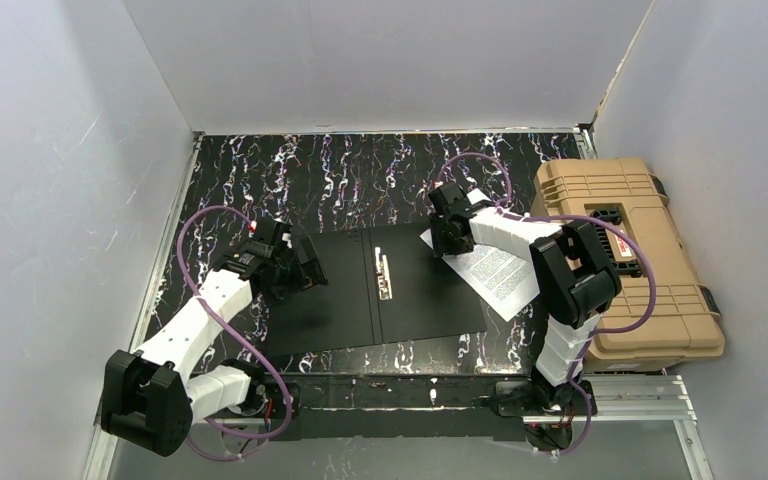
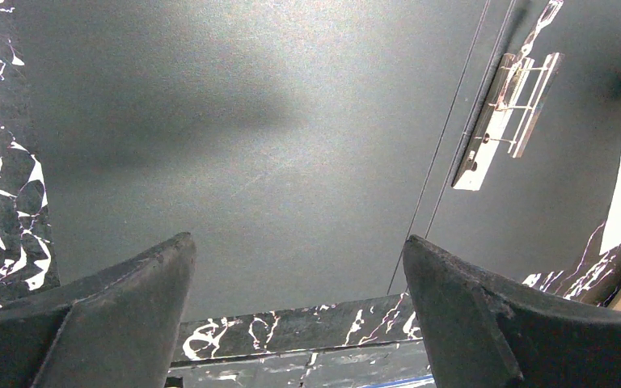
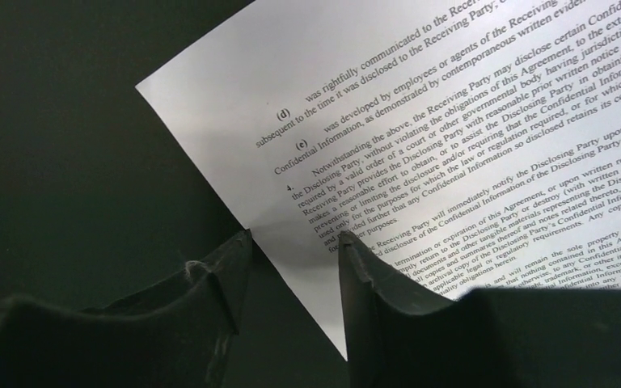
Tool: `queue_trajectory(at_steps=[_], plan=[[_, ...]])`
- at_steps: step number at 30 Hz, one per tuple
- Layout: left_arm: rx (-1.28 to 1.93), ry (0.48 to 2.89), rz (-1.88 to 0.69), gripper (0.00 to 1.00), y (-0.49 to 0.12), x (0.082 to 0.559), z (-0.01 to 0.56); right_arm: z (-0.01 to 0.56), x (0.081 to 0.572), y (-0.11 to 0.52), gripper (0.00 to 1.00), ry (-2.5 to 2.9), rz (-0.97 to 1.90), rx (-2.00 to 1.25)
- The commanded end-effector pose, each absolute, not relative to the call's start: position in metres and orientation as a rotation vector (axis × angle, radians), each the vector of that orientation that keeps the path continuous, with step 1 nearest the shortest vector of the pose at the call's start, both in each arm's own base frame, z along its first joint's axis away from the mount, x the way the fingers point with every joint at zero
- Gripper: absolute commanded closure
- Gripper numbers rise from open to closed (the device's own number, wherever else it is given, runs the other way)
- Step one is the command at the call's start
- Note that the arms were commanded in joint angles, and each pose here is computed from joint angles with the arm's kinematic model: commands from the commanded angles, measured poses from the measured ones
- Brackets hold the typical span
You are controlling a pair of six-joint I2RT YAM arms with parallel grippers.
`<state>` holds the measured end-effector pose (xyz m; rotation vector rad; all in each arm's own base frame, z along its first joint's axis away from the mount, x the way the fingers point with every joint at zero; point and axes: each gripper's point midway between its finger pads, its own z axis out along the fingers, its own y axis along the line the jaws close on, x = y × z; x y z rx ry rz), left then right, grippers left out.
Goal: Put the files into the folder
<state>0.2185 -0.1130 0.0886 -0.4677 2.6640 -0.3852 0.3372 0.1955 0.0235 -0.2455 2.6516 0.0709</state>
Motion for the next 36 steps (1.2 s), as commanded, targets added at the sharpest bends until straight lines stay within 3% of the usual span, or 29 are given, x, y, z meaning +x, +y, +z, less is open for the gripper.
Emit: queue_trajectory(at_steps=[1, 13, 15, 36], plan=[[-0.446, 2.668, -0.378, 0.02, -0.111, 0.215, 0.093, 0.01, 0.334, 0.185, 0.52, 2.675, 0.017, -0.248], [-0.453, 2.677, -0.362, 0.02, -0.109, 0.214, 0.092, -0.004, 0.325, 0.169, 0.88, 2.701, -0.068, -0.256], [-0.453, 2.678, -0.361, 0.02, -0.11, 0.214, 0.092, 0.0, 0.328, 0.17, 0.99, 2.69, -0.064, -0.252], [-0.417, 2.634, -0.49, 0.02, -0.125, 0.219, 0.113, 0.113, 0.33, 0.191, 0.99, 2.499, 0.196, -0.227]])
